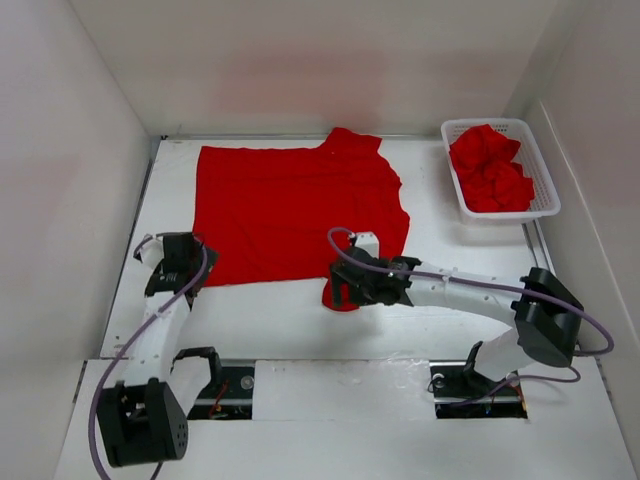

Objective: Fold and stack the t-shirts
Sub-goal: Grap the side of the flattened tshirt closest away from the robot with both arms, then fold the flattened tshirt in 1/3 of the way

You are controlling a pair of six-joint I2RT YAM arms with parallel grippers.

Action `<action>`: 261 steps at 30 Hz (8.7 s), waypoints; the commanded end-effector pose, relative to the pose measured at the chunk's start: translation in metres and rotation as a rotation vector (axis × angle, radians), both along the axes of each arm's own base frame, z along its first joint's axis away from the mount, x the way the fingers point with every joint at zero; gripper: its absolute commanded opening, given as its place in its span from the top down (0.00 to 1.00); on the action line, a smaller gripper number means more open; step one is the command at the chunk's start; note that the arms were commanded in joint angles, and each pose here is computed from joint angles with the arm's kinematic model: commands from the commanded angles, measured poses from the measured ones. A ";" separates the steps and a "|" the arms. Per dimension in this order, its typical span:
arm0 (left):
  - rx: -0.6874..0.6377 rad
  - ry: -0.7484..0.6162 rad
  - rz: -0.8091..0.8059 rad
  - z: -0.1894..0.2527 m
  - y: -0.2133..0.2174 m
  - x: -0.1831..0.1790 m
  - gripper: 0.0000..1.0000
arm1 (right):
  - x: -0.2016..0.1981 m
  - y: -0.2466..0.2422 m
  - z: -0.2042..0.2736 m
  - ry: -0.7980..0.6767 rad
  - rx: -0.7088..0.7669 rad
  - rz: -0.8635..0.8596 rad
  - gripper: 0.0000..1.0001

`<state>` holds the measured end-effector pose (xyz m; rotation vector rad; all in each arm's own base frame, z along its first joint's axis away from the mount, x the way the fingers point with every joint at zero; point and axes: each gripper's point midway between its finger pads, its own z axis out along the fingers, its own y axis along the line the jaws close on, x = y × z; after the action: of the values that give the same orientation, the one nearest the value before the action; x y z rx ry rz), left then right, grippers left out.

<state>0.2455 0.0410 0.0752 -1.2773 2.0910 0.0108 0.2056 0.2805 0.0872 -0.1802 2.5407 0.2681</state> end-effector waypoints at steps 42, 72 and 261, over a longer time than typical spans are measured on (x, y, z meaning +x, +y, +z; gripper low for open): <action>-0.140 0.052 0.041 -0.073 0.029 0.026 0.64 | 0.007 -0.016 -0.016 0.083 0.135 -0.230 0.01; -0.077 -0.135 0.050 -0.022 0.033 0.027 1.00 | -0.103 -0.027 -0.005 0.374 0.293 -0.067 1.00; 0.013 0.023 -0.453 -0.032 -0.080 0.149 0.00 | 0.197 -0.074 0.075 -0.026 0.586 -0.869 0.83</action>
<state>0.4041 -0.0451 0.0386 -0.7626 2.3434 -0.1844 0.3593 0.1929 0.1405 1.0869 2.2501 0.4817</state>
